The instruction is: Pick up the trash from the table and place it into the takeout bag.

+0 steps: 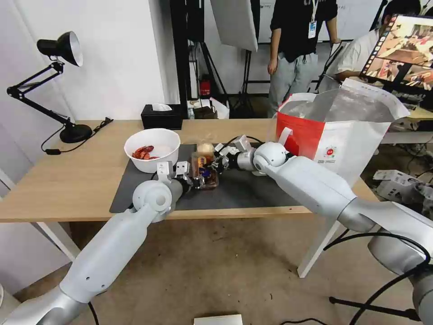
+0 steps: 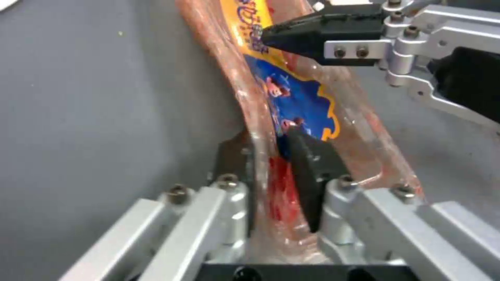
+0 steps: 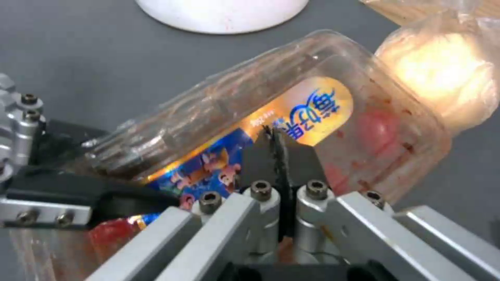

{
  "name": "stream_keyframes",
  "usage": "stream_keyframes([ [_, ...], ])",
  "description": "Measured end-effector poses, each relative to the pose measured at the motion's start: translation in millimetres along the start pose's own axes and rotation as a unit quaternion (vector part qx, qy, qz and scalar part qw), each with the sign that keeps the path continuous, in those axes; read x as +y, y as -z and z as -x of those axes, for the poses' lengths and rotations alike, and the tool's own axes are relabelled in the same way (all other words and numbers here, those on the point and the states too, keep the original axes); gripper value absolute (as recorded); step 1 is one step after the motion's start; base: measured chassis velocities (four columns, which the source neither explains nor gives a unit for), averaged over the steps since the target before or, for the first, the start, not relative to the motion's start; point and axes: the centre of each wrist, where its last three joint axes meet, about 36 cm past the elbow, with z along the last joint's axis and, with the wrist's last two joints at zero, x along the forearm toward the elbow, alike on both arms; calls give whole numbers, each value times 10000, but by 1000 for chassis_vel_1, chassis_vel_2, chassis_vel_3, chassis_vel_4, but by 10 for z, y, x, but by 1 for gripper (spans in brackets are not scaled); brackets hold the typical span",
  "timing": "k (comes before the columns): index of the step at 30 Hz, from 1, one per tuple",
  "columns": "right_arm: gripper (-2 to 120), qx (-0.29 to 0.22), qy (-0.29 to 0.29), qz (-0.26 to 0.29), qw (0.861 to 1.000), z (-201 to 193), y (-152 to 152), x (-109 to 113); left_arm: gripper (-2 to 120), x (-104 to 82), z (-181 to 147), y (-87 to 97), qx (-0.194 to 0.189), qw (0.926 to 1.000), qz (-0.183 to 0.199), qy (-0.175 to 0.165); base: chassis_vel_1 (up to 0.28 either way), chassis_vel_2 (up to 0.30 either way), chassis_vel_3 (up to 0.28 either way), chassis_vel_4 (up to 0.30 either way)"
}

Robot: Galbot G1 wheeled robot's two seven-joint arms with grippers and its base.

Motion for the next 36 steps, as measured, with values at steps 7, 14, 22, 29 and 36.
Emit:
stream_keyframes([
  [7,0,-98,11,54,9999,-15,8,28,0,21,-45,10,-39,10000,-51,-14,0,0,0,0],
  [14,0,-444,-24,153,9989,-214,64,99,0,116,-279,-10,-164,9996,-204,114,0,0,0,0],
  [22,11,-1023,-316,166,9941,-708,4,401,0,159,-638,-39,-463,9979,-330,306,0,0,0,0],
  [29,38,-1278,-816,417,9876,-1446,-445,774,0,7,-845,43,-696,9970,-323,25,0,0,0,0],
  [36,62,-1397,-1083,497,9830,-1984,-779,1126,0,-121,-1004,116,-746,9962,-396,-202,0,0,0,0],
])
